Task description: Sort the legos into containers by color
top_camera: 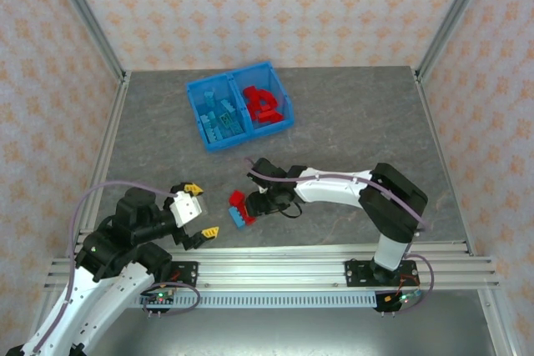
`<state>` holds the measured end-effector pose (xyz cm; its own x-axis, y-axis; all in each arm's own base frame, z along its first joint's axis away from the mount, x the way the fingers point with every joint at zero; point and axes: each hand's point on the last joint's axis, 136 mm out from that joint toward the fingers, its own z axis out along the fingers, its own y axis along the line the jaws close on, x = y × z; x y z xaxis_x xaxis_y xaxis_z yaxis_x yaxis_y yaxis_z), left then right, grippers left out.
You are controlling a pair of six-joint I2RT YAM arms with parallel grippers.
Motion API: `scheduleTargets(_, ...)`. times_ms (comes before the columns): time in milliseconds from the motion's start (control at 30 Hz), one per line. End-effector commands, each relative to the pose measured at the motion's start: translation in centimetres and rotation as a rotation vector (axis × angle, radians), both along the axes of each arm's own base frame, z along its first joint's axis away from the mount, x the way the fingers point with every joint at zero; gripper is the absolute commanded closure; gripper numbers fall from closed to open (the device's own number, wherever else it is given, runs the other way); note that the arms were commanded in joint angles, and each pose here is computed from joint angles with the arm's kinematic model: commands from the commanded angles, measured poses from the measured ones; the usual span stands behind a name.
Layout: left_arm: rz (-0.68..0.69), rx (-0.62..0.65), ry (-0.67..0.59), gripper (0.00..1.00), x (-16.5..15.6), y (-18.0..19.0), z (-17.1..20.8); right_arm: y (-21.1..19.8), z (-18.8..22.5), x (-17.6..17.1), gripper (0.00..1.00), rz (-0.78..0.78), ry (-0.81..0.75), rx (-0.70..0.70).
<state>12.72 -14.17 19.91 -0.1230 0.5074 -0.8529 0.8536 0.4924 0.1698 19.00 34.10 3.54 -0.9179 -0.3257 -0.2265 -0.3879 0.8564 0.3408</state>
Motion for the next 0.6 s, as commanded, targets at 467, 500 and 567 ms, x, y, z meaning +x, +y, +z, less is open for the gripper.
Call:
scheduleTargets(467,-0.088,0.0,0.007,0.01,0.6,-1.6,-0.4,-0.6,-0.4,2.2,0.73,-0.075,-0.091,-0.082)
scheduleTargets(500,-0.083,0.002,0.004,0.01,0.6,-1.5,-0.5,-0.6,0.0,2.4,0.75,-0.072,-0.103,-0.078)
scheduleTargets(567,-0.076,0.002,-0.004,0.01,0.7,-1.4,-0.4,-0.4,1.5,2.7,0.78,-0.073,-0.129,-0.05)
